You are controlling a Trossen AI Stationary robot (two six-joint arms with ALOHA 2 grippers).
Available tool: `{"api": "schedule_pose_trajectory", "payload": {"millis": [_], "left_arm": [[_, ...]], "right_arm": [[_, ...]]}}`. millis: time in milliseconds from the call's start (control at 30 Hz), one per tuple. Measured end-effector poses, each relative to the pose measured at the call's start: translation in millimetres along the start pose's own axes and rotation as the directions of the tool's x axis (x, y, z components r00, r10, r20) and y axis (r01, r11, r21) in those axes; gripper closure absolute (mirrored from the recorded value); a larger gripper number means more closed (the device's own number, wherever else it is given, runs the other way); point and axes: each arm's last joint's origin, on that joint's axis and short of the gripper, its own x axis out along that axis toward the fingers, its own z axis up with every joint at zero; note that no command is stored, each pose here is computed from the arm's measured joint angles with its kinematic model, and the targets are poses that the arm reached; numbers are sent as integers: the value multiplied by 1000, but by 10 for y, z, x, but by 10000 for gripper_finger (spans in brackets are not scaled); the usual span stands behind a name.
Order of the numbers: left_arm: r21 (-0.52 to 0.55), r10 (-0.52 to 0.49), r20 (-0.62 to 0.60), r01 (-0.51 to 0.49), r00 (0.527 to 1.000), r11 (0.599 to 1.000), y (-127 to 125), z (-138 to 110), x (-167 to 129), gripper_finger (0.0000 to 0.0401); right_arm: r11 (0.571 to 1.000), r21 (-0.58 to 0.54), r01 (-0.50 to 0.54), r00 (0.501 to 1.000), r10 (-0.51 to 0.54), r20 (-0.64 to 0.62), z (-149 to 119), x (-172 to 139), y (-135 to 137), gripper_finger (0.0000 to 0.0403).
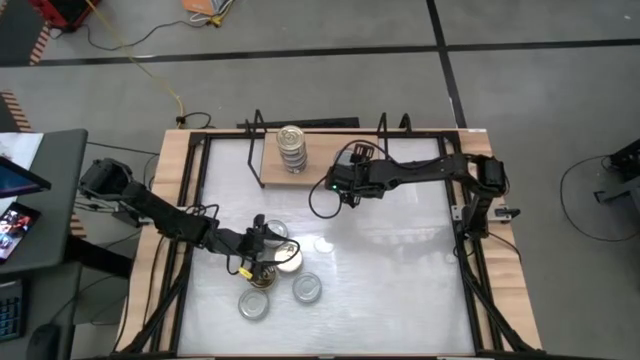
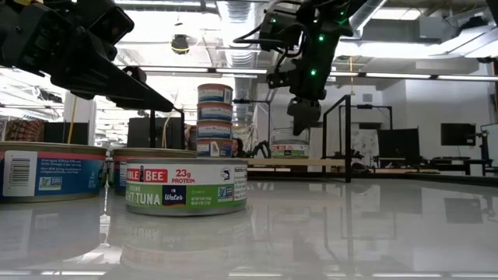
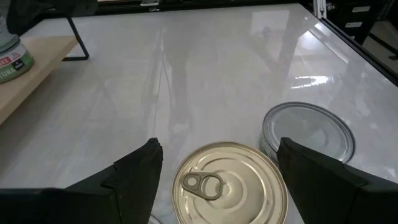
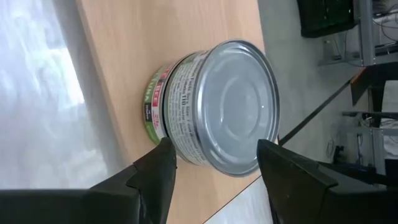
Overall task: Stack canned seafood by type on shelf
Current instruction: Stack the green tuna can on top of the other green tuna can on the shelf
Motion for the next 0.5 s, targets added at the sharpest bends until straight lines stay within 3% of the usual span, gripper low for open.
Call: {"api": "schedule_pose_trajectory", "payload": {"millis": [200, 333, 500], "left_arm": [[12, -8, -5, 8, 1000, 1000, -1, -4, 0, 99], [42, -11, -8, 11, 1000, 999, -3, -7, 0, 99], [118, -112, 16, 109, 994, 987, -72, 19, -18, 99]], "right_arm": [[1000, 5, -7, 1000, 6, 14, 3, -83, 72, 143], [999, 19, -30, 999, 30, 15, 18, -314, 183, 143], [981, 76, -181, 982, 176, 71, 62, -662, 403, 143]]}}
